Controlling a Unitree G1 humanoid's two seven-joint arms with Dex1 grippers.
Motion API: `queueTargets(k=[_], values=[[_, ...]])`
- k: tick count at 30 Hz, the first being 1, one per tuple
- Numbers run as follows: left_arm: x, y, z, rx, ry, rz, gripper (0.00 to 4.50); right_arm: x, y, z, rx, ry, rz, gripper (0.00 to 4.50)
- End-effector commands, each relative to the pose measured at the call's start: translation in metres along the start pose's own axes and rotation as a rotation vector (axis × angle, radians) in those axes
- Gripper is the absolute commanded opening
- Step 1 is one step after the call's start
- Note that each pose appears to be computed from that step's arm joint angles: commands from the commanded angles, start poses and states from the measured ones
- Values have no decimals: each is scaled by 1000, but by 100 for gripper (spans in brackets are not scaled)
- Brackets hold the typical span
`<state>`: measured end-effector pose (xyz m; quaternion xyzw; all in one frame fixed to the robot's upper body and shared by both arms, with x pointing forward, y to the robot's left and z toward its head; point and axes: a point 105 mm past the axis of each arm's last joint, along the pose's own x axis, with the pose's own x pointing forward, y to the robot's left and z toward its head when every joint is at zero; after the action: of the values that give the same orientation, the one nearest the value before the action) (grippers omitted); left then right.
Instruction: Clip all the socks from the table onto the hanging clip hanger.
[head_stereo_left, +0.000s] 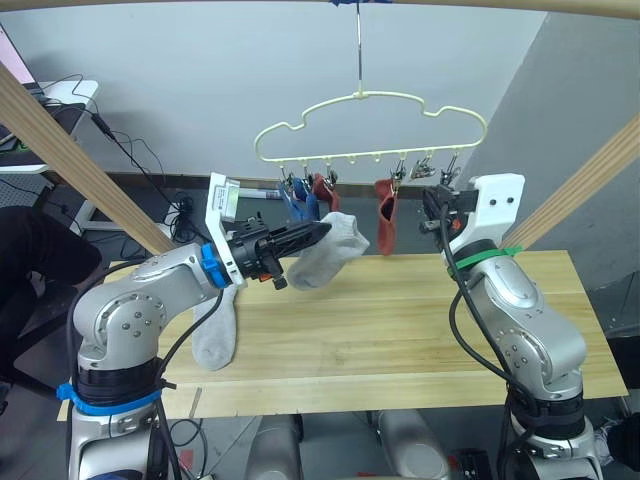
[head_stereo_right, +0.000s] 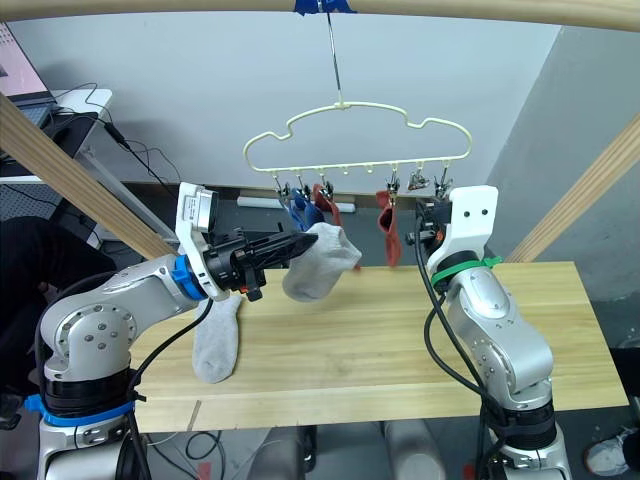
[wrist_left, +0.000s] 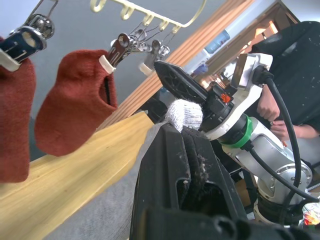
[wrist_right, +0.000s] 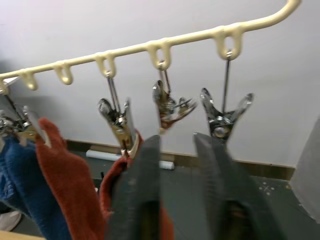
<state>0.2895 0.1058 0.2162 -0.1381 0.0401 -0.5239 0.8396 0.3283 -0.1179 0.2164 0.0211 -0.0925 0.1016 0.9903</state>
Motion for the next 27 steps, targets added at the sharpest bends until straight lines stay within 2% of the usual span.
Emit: queueTargets(k=[1, 27], values=[[-1, -10, 9, 43, -21, -29, 0, 0, -2, 11, -6, -53, -18, 143], [-1, -10, 10, 57, -29, -13, 0, 10, 7, 10, 33, -73, -42, 143]])
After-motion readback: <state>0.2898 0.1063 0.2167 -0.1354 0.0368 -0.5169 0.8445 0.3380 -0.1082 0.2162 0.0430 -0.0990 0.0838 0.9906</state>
